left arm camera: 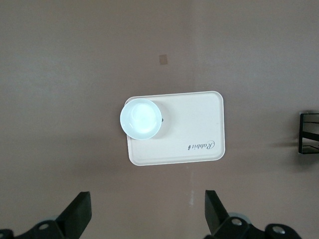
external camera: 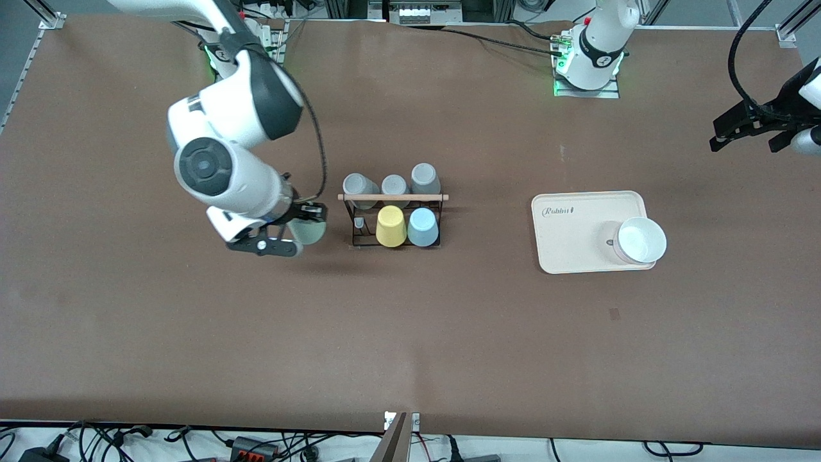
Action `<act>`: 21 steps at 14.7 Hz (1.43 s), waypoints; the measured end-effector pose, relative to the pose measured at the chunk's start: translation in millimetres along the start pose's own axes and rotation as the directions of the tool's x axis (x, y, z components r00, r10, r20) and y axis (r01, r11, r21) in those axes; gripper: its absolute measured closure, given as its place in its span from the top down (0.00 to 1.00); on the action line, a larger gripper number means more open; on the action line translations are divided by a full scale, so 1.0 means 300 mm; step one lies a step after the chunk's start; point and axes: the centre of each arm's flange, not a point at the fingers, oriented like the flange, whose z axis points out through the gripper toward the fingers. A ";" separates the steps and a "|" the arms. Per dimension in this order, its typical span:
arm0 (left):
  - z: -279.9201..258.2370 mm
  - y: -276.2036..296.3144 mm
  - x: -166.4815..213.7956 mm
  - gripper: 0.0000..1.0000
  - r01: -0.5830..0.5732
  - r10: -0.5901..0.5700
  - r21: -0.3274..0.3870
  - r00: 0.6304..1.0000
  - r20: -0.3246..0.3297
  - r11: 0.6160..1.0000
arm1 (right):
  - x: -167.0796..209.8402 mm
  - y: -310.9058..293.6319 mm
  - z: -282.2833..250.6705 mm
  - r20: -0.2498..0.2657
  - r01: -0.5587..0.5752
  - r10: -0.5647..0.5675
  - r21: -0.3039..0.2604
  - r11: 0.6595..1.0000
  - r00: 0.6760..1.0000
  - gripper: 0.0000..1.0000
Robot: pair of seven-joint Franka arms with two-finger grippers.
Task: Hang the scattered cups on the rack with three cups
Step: 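Carry the teal cup to the rack and hang it beside the yellow cup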
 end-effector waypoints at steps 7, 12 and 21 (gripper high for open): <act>0.001 0.000 0.001 1.00 0.000 0.000 0.000 1.000 0.000 1.000 | -0.046 -0.154 0.091 0.059 -0.117 0.114 0.057 0.991 0.992 0.68; 0.001 0.000 0.001 1.00 0.000 0.000 0.000 1.000 0.001 1.000 | -0.026 -0.155 0.185 0.102 -0.138 0.134 0.040 0.990 0.986 0.68; 0.002 0.000 0.002 1.00 0.000 0.000 0.000 1.000 0.001 1.000 | -0.011 -0.170 0.351 0.145 -0.165 0.164 -0.004 0.986 0.976 0.68</act>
